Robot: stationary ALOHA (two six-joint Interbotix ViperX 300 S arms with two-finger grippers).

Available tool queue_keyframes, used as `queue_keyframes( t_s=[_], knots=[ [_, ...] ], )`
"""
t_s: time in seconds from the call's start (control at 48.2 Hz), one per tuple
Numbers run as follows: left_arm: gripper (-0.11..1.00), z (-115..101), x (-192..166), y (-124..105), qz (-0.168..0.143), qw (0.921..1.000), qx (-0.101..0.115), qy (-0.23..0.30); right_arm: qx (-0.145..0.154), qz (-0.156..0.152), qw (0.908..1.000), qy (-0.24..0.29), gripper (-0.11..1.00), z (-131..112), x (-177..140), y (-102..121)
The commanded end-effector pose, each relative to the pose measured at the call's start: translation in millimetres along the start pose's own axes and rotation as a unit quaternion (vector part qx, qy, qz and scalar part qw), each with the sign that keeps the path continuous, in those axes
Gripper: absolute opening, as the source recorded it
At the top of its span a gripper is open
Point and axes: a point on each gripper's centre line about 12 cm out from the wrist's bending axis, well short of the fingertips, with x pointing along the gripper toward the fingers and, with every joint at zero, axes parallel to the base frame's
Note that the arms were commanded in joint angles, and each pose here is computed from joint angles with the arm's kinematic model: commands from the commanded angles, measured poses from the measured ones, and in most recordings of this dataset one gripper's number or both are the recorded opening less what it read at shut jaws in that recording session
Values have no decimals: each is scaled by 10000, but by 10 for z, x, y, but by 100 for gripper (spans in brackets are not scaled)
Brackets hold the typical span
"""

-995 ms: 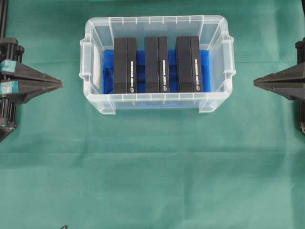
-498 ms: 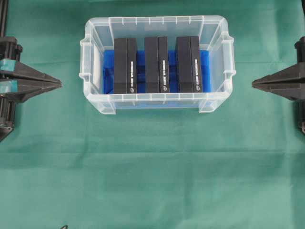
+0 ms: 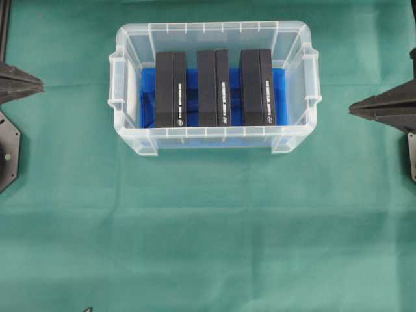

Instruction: Take the box out of the case with the left arm.

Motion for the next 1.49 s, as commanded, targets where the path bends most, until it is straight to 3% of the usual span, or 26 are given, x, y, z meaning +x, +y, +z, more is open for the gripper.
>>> queue_keyframes(
  t_s=[0.0, 0.166, 0.249, 0.352, 0.435, 0.539, 0.581, 0.601, 0.767, 0.85, 0.912, 0.995, 1.161, 1.244, 1.306, 1.368, 1.472],
  knots=[
    [1, 120, -9, -6, -15, 10000, 15, -16, 23, 1, 10000, -8, 2, 81, 6, 1],
    [1, 99, 7, -10, -24, 10000, -7, 77, 31, 0, 10000, 46, 2, 85, -2, 1],
    [1, 89, 27, -15, -38, 9998, -121, 138, 31, 0, 9999, 123, 2, 71, -3, 1],
    [1, -7, 67, -18, -16, 9974, -455, 561, 31, -4, 9990, 437, 2, 1, -7, 0],
    [1, -136, 92, -34, 17, 9899, -776, 1188, 38, -8, 9973, 736, 2, -55, -16, 0],
    [1, -328, 92, -78, 106, 9667, -1139, 2291, 45, -11, 9936, 1125, 2, -123, -35, 0],
    [1, -396, 83, -97, 155, 9544, -1239, 2713, 45, -12, 9920, 1262, 2, -141, -44, 0],
    [1, -443, 72, -107, 209, 9437, -1300, 3034, 45, -13, 9909, 1346, 2, -156, -50, 0],
    [1, -603, 12, -140, 517, 8870, -1471, 4346, 194, -56, 9747, 2228, 2, -319, -121, -1],
    [1, -642, -2, -141, 644, 8669, -1509, 4706, 347, -112, 9623, 2694, 2, -415, -162, -2],
    [1, -655, 7, -141, 689, 8609, -1533, 4801, 467, -164, 9526, 3001, 2, -470, -201, -2],
    [1, -659, 16, -142, 701, 8596, -1543, 4820, 536, -202, 9443, 3240, 2, -504, -242, -2],
    [1, -659, 16, -142, 720, 8590, -1576, 4817, 538, -218, 9426, 3289, 2, -493, -259, -6],
    [1, -656, 20, -142, 786, 8568, -1695, 4807, 542, -215, 9420, 3304, 2, -492, -262, -3],
    [1, -661, 28, -130, 1001, 8489, -2023, 4779, 549, -219, 9410, 3333, 2, -498, -263, -3],
    [1, -666, 37, -107, 1307, 8356, -2468, 4730, 548, -221, 9402, 3354, 2, -499, -263, -3],
    [1, -683, 50, -57, 1972, 8007, -3357, 4554, 544, -233, 9392, 3383, 2, -506, -264, -7]
  ],
)
